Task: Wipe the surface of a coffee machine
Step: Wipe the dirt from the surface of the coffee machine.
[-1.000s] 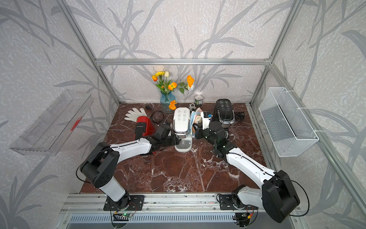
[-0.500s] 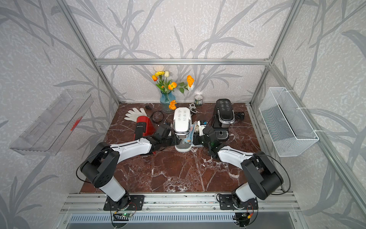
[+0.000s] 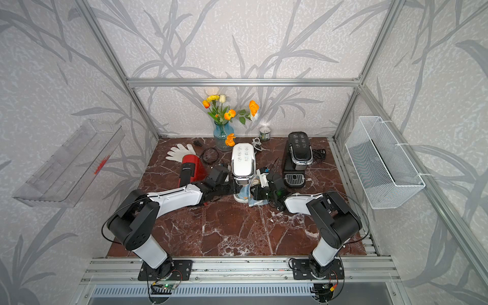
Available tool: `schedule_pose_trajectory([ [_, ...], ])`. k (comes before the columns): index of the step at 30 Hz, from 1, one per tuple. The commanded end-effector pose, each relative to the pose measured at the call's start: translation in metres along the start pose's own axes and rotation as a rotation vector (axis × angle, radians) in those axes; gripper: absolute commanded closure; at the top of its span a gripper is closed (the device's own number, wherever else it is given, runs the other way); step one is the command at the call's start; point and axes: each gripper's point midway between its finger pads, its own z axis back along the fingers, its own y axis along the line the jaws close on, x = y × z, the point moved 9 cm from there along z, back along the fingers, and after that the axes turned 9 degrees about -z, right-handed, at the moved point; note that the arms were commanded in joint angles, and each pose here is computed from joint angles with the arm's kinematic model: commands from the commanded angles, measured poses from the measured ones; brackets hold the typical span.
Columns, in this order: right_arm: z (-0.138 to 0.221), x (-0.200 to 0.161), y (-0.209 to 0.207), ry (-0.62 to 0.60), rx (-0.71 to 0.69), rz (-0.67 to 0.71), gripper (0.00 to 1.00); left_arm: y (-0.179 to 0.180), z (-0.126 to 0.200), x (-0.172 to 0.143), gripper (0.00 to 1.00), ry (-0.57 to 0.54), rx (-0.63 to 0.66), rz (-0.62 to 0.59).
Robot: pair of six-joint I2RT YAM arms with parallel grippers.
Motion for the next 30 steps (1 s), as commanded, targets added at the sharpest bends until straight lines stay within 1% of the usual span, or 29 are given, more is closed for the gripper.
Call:
schedule_pose_trajectory([
  [1, 0.011, 0.009, 0.030, 0.052, 0.124, 0.005, 1.00, -0.015, 0.003, 0.014, 0.35, -0.039, -0.052, -0.028],
  [4, 0.011, 0.009, 0.039, 0.050, 0.221, -0.014, 1.00, -0.016, 0.001, 0.013, 0.35, -0.038, -0.057, -0.025],
  [6, 0.005, 0.008, 0.040, 0.050, 0.263, -0.066, 1.00, -0.015, -0.001, 0.013, 0.35, -0.033, -0.059, -0.022],
  [13, -0.038, -0.002, 0.029, 0.047, 0.380, -0.198, 1.00, -0.019, 0.001, 0.013, 0.35, -0.030, -0.068, -0.026],
  [17, -0.052, -0.010, 0.024, -0.005, 0.433, -0.270, 1.00, -0.019, 0.001, 0.011, 0.35, -0.031, -0.062, -0.021],
  [20, -0.058, -0.015, 0.023, -0.018, 0.391, -0.279, 1.00, -0.019, 0.002, 0.011, 0.35, -0.033, -0.062, -0.021],
  [25, -0.058, -0.020, 0.028, -0.037, 0.281, -0.239, 1.00, -0.021, 0.003, 0.011, 0.35, -0.031, -0.060, -0.029],
  [28, -0.057, -0.022, 0.020, -0.053, 0.173, -0.232, 1.00, -0.021, 0.002, 0.010, 0.35, -0.029, -0.060, -0.026],
  [30, -0.051, -0.021, 0.012, -0.077, 0.135, -0.233, 1.00, -0.020, 0.003, 0.010, 0.35, -0.029, -0.056, -0.027],
])
